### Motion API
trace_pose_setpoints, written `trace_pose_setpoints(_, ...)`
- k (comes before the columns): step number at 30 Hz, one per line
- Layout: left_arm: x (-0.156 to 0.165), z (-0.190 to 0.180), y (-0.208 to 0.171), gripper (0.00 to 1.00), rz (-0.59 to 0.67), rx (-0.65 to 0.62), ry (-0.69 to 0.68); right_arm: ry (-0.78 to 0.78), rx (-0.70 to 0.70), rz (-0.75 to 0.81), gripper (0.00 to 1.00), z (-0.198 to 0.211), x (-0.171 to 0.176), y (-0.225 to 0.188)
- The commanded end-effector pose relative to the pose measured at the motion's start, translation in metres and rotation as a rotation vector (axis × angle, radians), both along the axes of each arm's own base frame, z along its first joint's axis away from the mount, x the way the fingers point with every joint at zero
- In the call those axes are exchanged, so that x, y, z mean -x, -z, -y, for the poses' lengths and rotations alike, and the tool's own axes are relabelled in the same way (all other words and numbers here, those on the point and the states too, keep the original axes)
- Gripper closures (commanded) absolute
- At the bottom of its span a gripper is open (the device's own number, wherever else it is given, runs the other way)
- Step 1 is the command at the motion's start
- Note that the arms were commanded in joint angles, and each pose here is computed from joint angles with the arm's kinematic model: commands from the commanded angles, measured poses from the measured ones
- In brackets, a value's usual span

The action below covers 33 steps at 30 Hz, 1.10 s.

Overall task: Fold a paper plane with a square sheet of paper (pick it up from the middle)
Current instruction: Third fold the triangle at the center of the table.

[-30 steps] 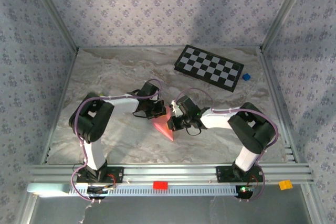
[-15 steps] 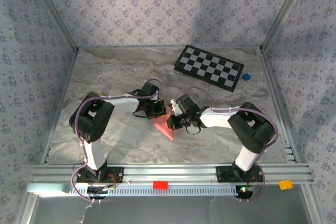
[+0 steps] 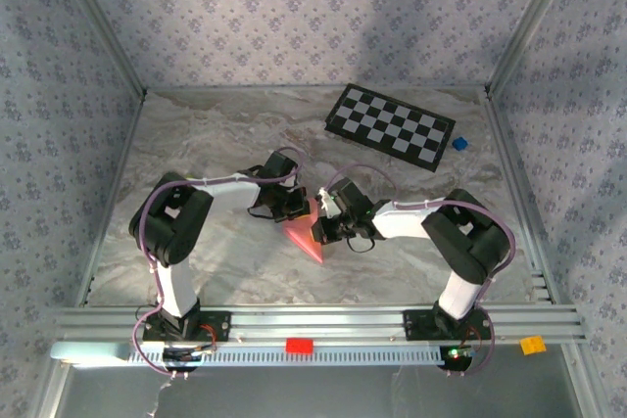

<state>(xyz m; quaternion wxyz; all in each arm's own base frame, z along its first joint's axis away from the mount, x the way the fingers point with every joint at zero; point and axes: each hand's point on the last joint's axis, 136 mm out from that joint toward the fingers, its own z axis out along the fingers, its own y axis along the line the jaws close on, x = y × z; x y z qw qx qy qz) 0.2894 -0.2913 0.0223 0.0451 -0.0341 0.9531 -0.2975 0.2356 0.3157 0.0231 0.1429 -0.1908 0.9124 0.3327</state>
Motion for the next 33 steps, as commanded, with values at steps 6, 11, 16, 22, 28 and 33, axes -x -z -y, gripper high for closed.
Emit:
trace_pose_setpoints(6, -0.020, 0.012, -0.065, 0.89, 0.128, 0.049, 0.026, 0.009, 0.029, -0.034, 1.00, 0.005, 0.007, 0.013)
trace_pose_setpoints(11, -0.015, -0.007, -0.097, 0.88, 0.192, 0.053, -0.063, 0.032, 0.035, -0.032, 1.00, 0.006, 0.005, 0.014)
trace_pose_setpoints(16, 0.017, -0.019, -0.093, 0.94, 0.162, 0.172, -0.158, 0.053, 0.030, -0.037, 1.00, 0.006, 0.005, 0.014)
trace_pose_setpoints(22, 0.050, -0.020, -0.078, 0.94, 0.125, 0.285, -0.221, 0.061, 0.033, -0.035, 1.00, 0.005, 0.006, 0.014)
trace_pose_setpoints(28, 0.064, -0.011, -0.060, 0.98, 0.100, 0.299, -0.230, 0.063, 0.043, -0.037, 1.00, 0.005, 0.008, 0.016)
trace_pose_setpoints(33, 0.066, -0.010, -0.045, 1.00, 0.077, 0.303, -0.244, 0.061, 0.045, -0.034, 1.00, 0.004, 0.008, 0.015)
